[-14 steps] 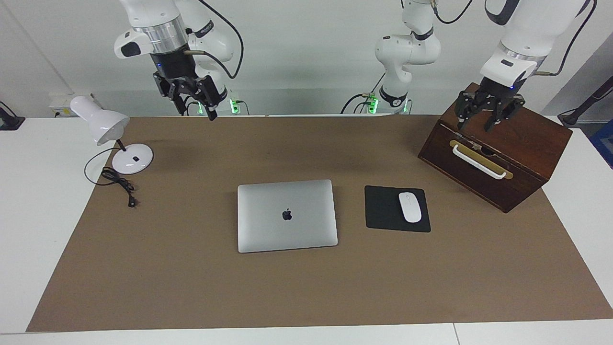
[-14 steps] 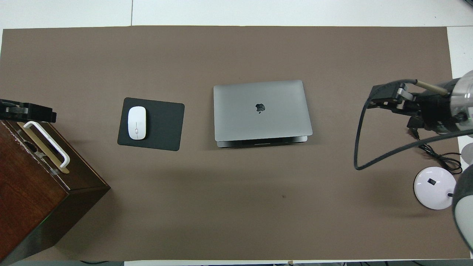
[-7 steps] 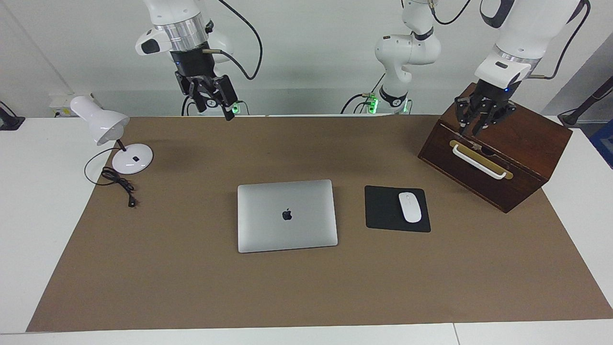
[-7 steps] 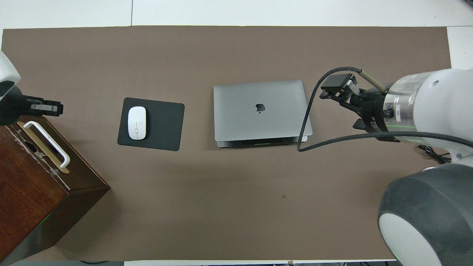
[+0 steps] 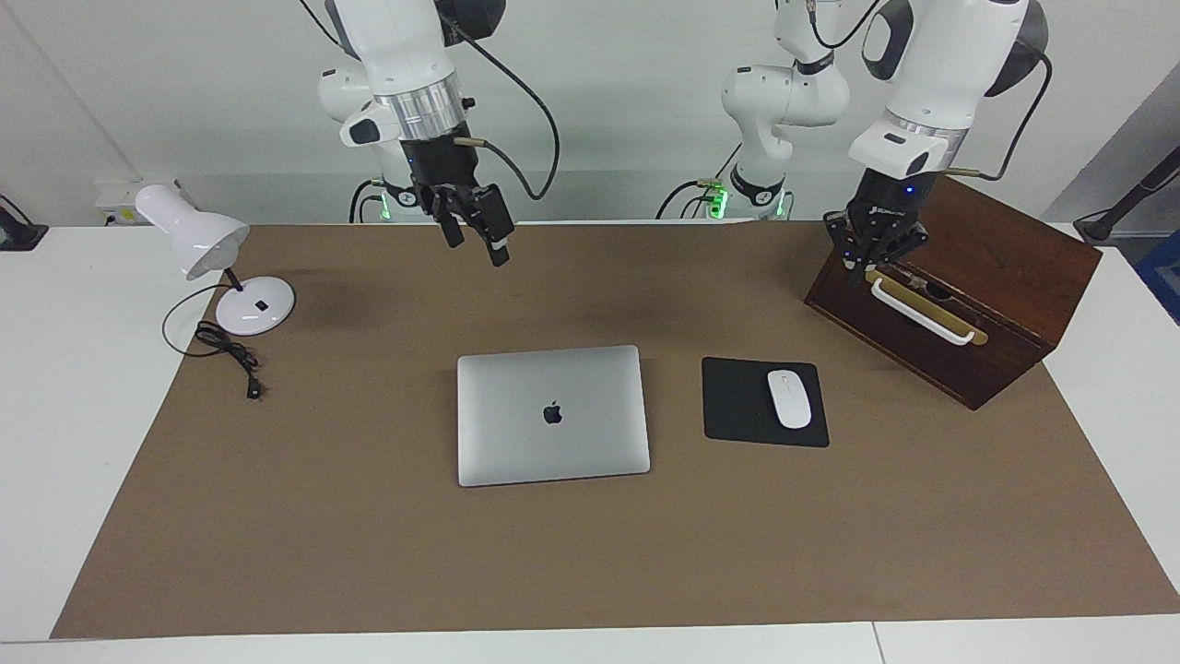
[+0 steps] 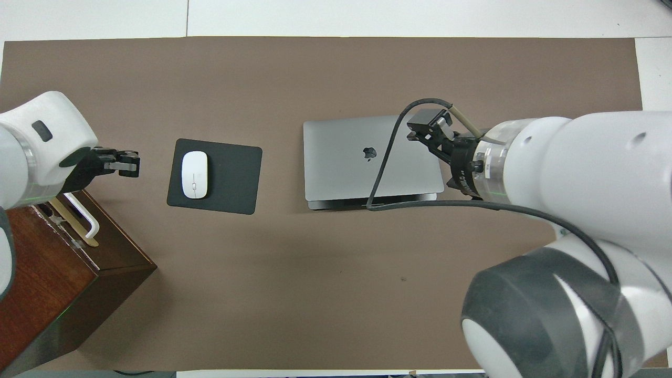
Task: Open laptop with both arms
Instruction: 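Move the right gripper to the laptop lid while the left gripper advances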
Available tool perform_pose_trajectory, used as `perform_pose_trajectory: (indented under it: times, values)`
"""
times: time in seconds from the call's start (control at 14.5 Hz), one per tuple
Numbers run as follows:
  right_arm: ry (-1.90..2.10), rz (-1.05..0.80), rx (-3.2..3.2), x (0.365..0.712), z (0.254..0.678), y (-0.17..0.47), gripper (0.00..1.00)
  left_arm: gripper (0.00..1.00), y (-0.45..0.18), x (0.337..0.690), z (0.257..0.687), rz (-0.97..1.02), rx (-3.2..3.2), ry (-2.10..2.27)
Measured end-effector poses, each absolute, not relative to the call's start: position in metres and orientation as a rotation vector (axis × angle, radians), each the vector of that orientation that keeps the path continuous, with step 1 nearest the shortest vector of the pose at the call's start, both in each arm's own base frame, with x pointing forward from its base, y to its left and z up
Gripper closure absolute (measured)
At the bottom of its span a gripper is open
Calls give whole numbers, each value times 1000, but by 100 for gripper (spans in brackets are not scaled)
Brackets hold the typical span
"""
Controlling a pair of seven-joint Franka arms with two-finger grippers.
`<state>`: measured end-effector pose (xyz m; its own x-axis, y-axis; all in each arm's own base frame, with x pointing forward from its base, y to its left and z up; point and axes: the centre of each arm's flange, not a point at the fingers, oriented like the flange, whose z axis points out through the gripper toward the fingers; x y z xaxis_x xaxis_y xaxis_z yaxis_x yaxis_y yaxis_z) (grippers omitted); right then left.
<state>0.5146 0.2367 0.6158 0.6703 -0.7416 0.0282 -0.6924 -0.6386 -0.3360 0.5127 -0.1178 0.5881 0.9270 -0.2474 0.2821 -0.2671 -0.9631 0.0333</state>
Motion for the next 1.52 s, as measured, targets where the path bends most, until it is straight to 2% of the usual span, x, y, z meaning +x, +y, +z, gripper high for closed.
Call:
perform_pose_trajectory:
  times: [0.21, 1.04, 1.52]
  values:
    - [1166, -237, -2543, 514, 593, 259, 0, 99, -138, 502, 570, 496, 2983, -458]
    - [1229, -234, -2453, 542, 532, 263, 0, 99, -195, 471, 486, 689, 2864, -579]
    - [1389, -139, -2401, 514, 510, 294, 0, 99, -228, 447, 436, 763, 2802, -675]
